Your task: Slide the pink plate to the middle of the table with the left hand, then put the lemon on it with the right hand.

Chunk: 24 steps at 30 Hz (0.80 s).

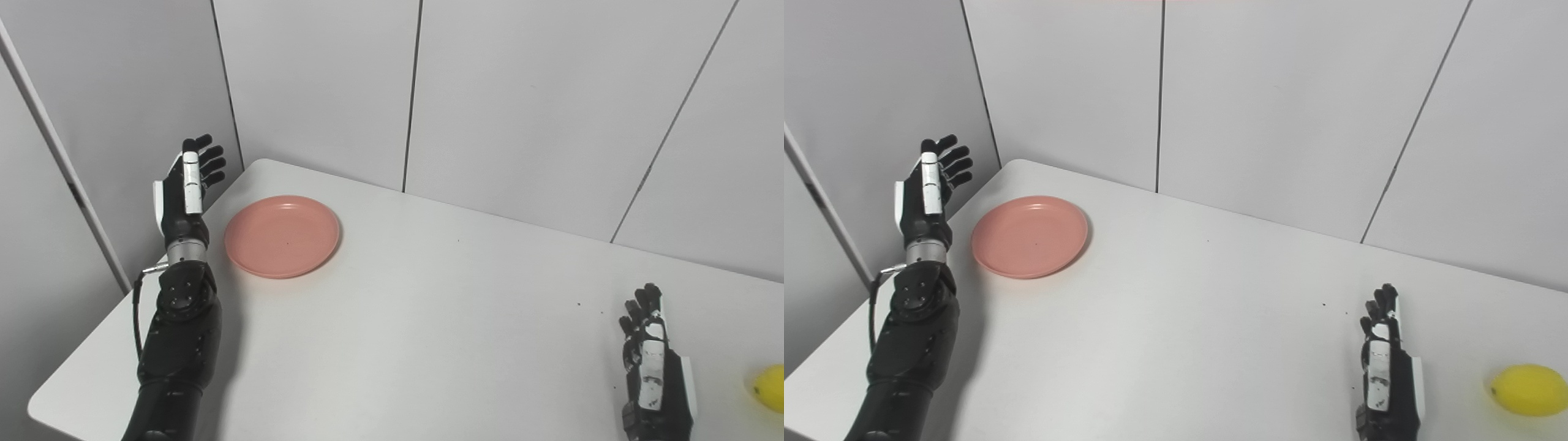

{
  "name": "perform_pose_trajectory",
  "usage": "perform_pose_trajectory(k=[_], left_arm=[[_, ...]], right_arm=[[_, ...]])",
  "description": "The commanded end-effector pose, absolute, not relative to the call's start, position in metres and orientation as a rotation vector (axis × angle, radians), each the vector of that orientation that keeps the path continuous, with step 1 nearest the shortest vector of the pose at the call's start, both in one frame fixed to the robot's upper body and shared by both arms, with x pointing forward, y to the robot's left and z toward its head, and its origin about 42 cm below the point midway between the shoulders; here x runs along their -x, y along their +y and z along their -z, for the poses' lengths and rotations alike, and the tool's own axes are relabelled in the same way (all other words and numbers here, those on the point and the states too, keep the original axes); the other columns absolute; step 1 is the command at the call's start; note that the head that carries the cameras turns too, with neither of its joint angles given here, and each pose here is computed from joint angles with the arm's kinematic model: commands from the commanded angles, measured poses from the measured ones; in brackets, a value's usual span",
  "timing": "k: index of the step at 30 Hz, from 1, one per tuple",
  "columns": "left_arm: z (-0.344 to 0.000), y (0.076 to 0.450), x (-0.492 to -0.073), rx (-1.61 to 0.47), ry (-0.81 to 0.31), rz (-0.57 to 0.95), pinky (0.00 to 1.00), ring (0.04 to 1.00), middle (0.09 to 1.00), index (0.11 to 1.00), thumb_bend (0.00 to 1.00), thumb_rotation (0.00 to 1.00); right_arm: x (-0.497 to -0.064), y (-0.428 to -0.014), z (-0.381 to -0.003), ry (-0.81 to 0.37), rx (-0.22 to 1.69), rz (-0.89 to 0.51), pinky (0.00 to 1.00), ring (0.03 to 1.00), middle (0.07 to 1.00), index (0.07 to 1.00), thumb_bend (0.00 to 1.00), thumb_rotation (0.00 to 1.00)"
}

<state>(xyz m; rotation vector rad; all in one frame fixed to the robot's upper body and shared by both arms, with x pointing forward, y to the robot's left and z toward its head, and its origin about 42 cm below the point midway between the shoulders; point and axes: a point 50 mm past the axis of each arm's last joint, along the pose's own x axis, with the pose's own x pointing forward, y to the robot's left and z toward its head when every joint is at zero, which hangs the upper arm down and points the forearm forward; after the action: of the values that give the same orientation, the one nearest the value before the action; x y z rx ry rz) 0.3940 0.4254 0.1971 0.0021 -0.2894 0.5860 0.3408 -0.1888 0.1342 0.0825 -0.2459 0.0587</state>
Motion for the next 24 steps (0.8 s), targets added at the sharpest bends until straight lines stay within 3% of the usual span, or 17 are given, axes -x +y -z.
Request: perform_pose_trajectory(k=[1, 24], left_arm=[[-0.222, 0.438, -0.401, -0.034, -0.342, -0.57, 0.74, 0.756, 0.757, 0.756, 0.65, 1.0], [-0.172, 0.435, -0.41, -0.006, -0.192, -0.456, 0.75, 0.785, 0.791, 0.787, 0.66, 1.0]], right_arm=[[-0.34, -0.191, -0.139, -0.296, -0.082, -0.067, 1.0, 1.0, 1.0, 1.0, 0.7, 1.0], [-0.338, -0.192, -0.141, -0.305, -0.067, -0.081, 1.0, 1.0, 1.0, 1.0, 0.71, 1.0]])
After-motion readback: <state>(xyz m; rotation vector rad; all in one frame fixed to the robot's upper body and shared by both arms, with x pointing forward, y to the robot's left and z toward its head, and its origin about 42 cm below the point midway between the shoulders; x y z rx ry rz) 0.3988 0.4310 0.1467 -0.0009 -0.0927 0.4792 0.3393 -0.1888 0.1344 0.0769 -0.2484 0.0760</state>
